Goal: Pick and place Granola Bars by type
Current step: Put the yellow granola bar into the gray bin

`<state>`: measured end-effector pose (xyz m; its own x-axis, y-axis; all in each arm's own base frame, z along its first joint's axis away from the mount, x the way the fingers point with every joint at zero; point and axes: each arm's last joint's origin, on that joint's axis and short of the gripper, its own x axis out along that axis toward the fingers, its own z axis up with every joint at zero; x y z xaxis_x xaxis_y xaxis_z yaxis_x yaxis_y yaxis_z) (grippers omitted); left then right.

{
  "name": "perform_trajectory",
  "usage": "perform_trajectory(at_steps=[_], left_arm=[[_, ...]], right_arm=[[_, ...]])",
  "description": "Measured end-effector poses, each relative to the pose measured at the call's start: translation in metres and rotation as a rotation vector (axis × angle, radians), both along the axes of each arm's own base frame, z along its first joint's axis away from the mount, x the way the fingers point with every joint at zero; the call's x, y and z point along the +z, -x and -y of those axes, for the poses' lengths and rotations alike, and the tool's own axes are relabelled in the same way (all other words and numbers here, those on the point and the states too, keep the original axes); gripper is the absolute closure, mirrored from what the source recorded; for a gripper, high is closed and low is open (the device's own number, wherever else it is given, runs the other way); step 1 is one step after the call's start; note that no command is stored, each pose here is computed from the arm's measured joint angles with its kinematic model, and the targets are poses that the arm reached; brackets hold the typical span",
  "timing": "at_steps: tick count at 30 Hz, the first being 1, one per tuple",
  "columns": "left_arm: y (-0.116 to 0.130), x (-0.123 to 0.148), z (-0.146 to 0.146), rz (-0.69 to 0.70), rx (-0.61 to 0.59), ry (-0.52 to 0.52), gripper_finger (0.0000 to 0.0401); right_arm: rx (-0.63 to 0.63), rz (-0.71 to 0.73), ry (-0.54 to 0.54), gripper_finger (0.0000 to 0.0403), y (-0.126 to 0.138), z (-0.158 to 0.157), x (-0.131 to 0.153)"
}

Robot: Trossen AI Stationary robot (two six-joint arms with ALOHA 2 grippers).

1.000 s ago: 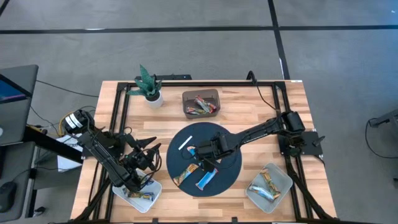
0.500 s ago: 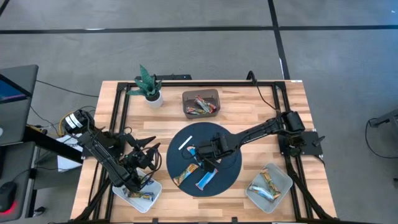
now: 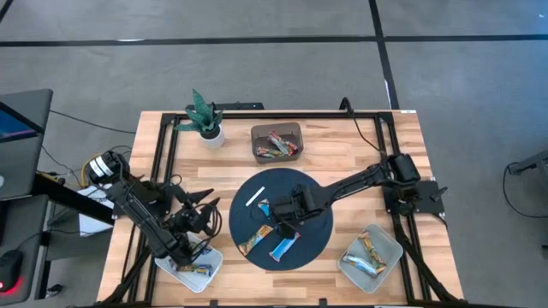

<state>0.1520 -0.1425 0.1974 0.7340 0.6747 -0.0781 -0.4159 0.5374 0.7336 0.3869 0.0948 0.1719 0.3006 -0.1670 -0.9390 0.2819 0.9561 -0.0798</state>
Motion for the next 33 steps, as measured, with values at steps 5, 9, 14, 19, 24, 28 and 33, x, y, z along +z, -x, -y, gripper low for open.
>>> perform_trajectory(at_steps=[5,9,14,19,24,28,33], left_arm=[[0.003,0.006,0.020,0.008,-0.078,0.013,0.0233],[0.004,0.006,0.039,-0.024,-0.148,-0.015,0.0233],[0.000,0.002,0.053,-0.118,-0.182,-0.035,0.0233],[-0.013,-0.001,0.065,-0.203,-0.214,-0.043,0.0242],[-0.033,-0.001,0.078,-0.326,-0.308,0.002,0.0259],[-0.052,0.002,0.084,-0.413,-0.453,0.079,0.0268],[-0.075,0.006,0.085,-0.507,-0.697,0.170,0.0271]], right_arm=[[0.012,-0.004,0.007,0.0164,0.003,-0.004,-0.006],[0.048,-0.011,0.036,0.0164,0.006,-0.009,-0.008],[0.116,0.023,0.060,0.0164,0.005,-0.019,-0.007],[0.199,0.060,0.107,0.0164,0.004,-0.029,-0.005],[0.254,0.083,0.118,0.0164,0.002,-0.032,-0.004],[0.274,0.092,0.124,0.0164,0.001,-0.032,-0.004],[0.279,0.099,0.122,0.0164,0.001,-0.034,-0.003]])
